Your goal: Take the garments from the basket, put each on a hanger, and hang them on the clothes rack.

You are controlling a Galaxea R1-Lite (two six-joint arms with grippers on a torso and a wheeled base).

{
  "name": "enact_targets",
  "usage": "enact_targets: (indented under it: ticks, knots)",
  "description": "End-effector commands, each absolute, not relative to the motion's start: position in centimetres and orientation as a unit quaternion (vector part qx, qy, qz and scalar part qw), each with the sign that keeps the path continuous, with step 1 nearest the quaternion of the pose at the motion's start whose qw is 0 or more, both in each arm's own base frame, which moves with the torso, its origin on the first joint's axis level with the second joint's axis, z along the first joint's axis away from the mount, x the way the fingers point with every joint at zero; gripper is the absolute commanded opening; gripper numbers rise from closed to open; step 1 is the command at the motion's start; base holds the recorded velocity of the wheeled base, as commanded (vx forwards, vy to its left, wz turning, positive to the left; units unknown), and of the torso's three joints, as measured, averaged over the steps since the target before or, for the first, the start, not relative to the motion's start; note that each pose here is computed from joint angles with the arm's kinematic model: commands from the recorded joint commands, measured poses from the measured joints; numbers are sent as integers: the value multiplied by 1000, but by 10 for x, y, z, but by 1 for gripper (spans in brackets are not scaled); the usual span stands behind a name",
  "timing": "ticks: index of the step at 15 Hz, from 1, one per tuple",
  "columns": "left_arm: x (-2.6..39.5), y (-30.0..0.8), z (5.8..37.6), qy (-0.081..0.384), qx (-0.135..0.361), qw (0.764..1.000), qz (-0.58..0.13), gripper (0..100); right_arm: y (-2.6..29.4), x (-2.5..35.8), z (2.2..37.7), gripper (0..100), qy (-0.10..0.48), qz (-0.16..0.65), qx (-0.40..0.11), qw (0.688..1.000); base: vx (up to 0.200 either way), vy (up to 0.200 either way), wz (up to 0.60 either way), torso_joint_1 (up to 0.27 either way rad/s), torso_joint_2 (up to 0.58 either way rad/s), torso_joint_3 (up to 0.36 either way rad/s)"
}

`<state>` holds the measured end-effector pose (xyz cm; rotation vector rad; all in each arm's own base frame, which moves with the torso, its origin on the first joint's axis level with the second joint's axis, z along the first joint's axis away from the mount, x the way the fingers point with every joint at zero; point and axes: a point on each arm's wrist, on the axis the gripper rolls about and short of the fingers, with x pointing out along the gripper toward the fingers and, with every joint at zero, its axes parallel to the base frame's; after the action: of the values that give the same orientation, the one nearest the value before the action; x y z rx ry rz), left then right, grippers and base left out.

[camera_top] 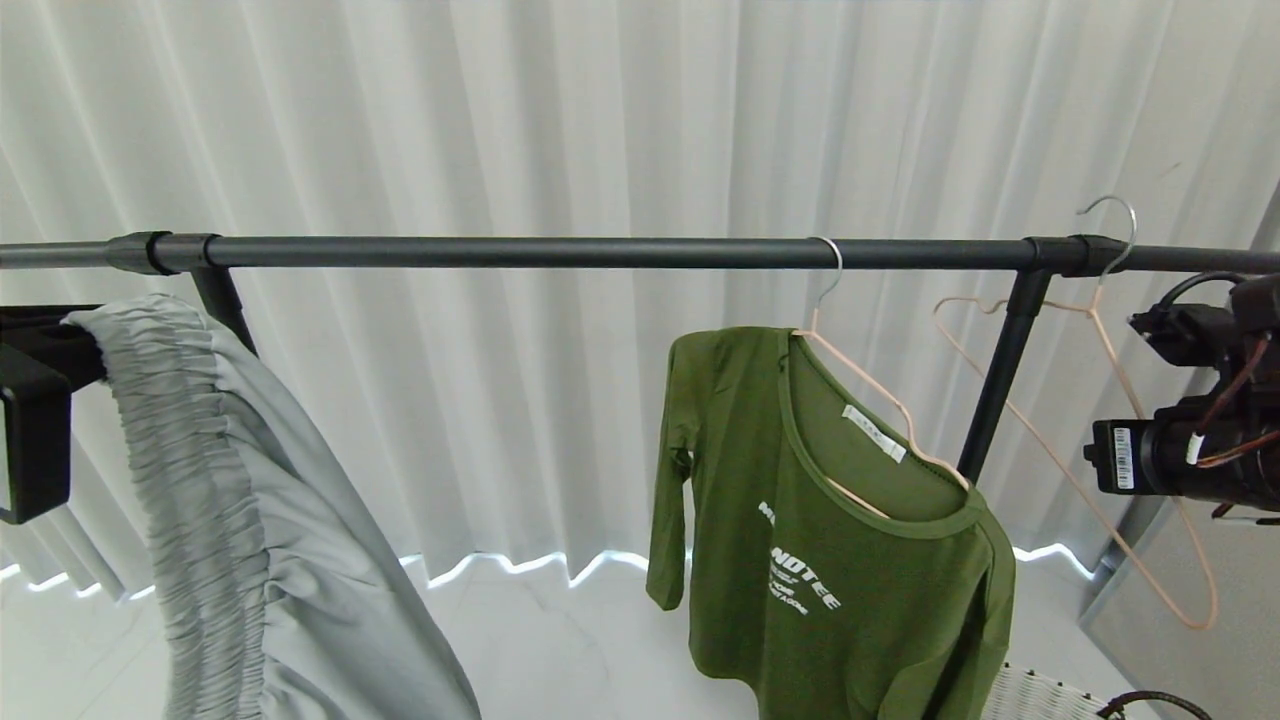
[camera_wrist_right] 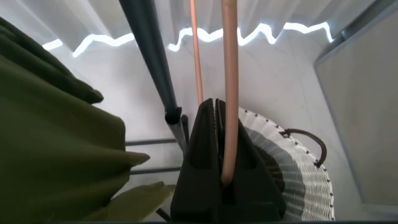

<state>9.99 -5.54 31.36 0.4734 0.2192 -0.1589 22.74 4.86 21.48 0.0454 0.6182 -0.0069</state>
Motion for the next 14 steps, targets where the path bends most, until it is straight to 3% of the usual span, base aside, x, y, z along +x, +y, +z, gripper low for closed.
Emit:
enact_targets:
  ticks: [1,3,9,14]
  knots:
    - [100,-55,313,109,234,963,-78,0,44,209,223,0,284,-2,27,959,0,0,0,0,0,0]
    - [100,-55,311,112,236,962,-77,0,40,186,216,0,285,1,24,958,0,0,0,0,0,0]
    - [100,-55,309,114,244,960,-78,0,29,137,206,0,270,3,26,962,-200,0,0,1,2,6]
    - [101,-56,307,118,247,959,-78,0,25,123,202,0,279,3,21,960,-200,0,0,1,1,7]
